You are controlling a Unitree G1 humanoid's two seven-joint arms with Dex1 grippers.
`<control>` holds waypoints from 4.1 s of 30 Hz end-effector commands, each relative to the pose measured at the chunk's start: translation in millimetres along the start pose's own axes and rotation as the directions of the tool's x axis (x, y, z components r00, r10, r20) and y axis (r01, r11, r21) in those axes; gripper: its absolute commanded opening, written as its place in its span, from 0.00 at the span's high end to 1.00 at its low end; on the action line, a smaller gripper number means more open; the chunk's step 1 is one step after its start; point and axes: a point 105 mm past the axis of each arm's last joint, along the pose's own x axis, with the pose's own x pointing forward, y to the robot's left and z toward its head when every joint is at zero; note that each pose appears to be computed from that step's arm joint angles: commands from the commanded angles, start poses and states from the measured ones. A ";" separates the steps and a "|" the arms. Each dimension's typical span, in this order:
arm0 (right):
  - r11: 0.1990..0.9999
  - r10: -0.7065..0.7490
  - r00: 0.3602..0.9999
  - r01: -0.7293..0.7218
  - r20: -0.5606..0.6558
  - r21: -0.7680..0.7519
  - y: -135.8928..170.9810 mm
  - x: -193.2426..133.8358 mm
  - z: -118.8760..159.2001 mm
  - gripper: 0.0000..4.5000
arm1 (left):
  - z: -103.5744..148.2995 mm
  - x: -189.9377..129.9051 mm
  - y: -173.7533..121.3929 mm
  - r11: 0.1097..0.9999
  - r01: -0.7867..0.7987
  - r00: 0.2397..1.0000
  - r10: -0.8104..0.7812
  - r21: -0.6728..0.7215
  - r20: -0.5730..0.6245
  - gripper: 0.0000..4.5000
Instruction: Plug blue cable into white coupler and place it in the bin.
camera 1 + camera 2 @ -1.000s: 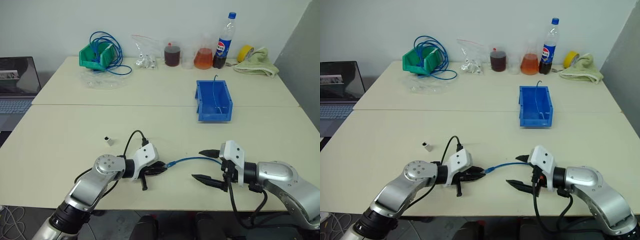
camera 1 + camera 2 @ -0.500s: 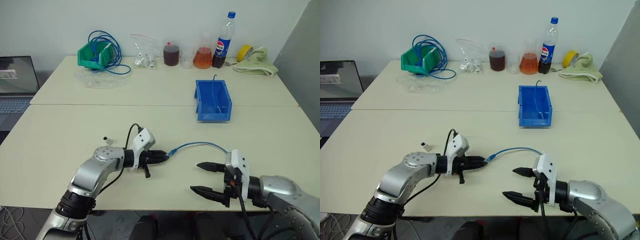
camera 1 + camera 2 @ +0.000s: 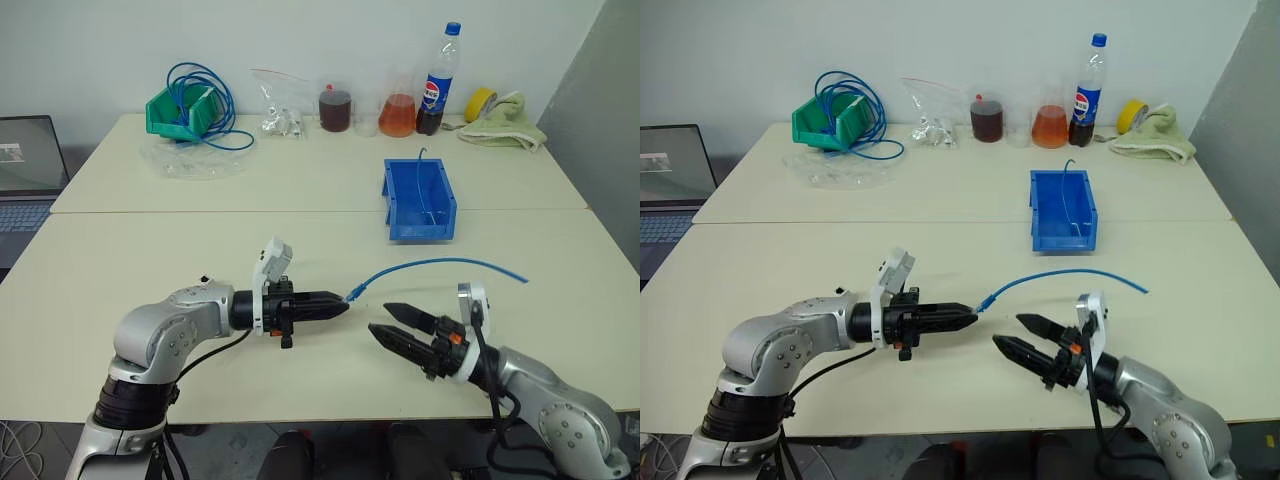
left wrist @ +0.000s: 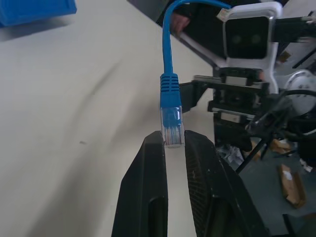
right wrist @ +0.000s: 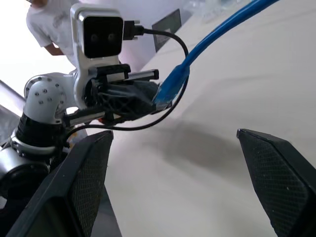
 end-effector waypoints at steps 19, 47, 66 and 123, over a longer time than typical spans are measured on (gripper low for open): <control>0.992 0.121 0.990 -0.123 0.066 0.027 10.7 20.4 21.5 0.13 | 6.9 2.6 -18.5 0.996 0.091 0.996 -0.091 -0.009 0.003 0.95; 0.985 0.164 0.984 -0.167 0.072 0.037 14.9 21.5 28.7 0.98 | 6.4 2.0 -16.1 0.990 0.119 0.992 -0.116 -0.070 0.046 0.79; 0.987 0.067 0.997 -0.062 0.028 -0.146 -13.0 6.8 46.1 0.98 | -8.1 -8.0 -0.7 0.978 -0.051 0.998 0.056 0.201 -0.018 0.07; 0.924 0.143 0.985 -0.169 -0.099 -0.344 0.8 24.7 26.7 0.99 | -58.6 -175.9 72.8 0.179 -0.958 0.242 0.924 0.224 0.297 0.00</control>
